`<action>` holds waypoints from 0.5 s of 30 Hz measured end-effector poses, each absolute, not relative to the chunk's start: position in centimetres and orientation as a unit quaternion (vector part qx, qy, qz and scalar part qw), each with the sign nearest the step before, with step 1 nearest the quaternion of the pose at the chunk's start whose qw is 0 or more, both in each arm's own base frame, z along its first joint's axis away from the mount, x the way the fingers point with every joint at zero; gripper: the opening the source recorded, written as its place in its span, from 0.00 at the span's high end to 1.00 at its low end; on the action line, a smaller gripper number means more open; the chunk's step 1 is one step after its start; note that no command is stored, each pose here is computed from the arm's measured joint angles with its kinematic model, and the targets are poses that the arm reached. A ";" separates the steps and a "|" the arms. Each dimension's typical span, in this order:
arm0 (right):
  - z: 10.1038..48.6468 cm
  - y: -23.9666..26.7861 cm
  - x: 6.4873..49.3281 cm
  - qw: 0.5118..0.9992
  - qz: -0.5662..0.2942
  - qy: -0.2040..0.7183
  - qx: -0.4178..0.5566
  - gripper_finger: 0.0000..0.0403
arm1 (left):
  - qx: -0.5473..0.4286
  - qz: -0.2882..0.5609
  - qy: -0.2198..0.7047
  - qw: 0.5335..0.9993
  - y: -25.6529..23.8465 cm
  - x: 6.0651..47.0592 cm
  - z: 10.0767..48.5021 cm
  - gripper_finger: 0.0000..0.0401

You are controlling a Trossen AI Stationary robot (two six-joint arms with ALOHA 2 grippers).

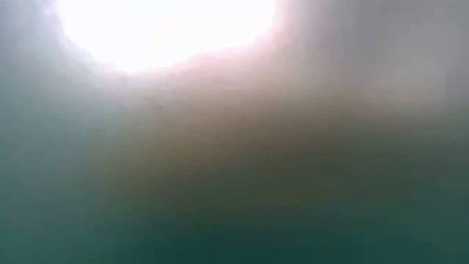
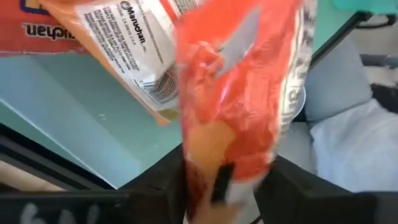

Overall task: Sort Maruchan noodles
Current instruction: Put the orange noodle pack into the white bin

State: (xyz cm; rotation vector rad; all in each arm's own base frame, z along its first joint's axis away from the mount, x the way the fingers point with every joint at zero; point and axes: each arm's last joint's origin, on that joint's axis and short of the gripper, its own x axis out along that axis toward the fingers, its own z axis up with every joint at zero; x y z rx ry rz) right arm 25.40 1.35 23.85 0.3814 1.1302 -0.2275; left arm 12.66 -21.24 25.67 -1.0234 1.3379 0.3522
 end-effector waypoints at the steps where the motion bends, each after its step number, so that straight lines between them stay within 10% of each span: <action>1: 23.8 1.4 25.4 0.819 -0.104 0.534 0.185 0.53 | -0.445 0.151 0.591 0.656 -21.2 12.7 25.7 0.65; 15: 23.1 1.1 24.1 0.769 -0.156 0.580 0.218 0.53 | -0.270 0.336 0.518 0.739 -16.2 12.2 25.0 0.52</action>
